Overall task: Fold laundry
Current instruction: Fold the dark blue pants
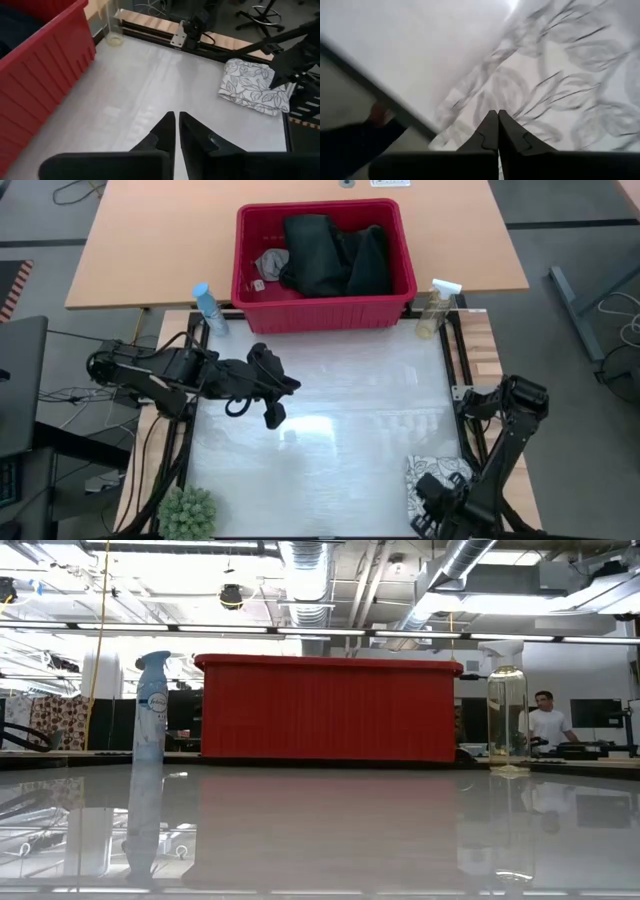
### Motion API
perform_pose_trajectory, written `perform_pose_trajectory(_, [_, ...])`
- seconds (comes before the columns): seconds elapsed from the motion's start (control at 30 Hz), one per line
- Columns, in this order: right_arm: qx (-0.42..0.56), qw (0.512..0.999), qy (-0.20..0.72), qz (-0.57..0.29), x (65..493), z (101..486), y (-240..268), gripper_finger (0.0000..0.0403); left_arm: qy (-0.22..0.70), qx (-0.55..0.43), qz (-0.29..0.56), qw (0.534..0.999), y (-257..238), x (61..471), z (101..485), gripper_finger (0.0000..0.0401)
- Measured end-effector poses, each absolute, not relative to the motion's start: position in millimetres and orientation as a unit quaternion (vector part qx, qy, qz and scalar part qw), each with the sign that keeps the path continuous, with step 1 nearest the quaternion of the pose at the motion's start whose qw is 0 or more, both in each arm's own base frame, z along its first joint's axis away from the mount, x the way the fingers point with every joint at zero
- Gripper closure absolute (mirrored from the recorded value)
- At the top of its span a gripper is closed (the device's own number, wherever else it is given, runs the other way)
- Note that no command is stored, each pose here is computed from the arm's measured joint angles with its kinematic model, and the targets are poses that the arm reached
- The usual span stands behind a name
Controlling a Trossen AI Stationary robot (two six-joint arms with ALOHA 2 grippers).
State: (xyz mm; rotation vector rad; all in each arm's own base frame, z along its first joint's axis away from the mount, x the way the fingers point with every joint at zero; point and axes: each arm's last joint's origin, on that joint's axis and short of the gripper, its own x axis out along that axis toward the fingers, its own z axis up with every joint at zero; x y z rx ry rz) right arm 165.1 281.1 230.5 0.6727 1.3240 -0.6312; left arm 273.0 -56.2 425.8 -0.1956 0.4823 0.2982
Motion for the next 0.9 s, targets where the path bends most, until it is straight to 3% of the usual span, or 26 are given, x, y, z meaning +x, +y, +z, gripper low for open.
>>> perform_pose_trajectory(0.17, [0.296,0.691,0.567,-0.336,189,229,257,0.0385,0.206,-0.115,0.114,0.965,-55,274,434,0.0352])
perform_pose_trajectory(0.37, [0.271,0.804,0.460,-0.262,245,272,223,0.0328,0.042,-0.115,0.035,0.992,-52,248,484,0.0313])
perform_pose_trajectory(0.63, [0.147,0.893,0.357,-0.230,280,364,135,0.0312,-0.004,-0.053,0.167,0.984,-25,186,509,0.0309])
perform_pose_trajectory(0.9, [0.030,0.910,0.282,-0.302,261,434,16,0.0302,0.061,0.030,0.191,0.979,-2,176,501,0.0292])
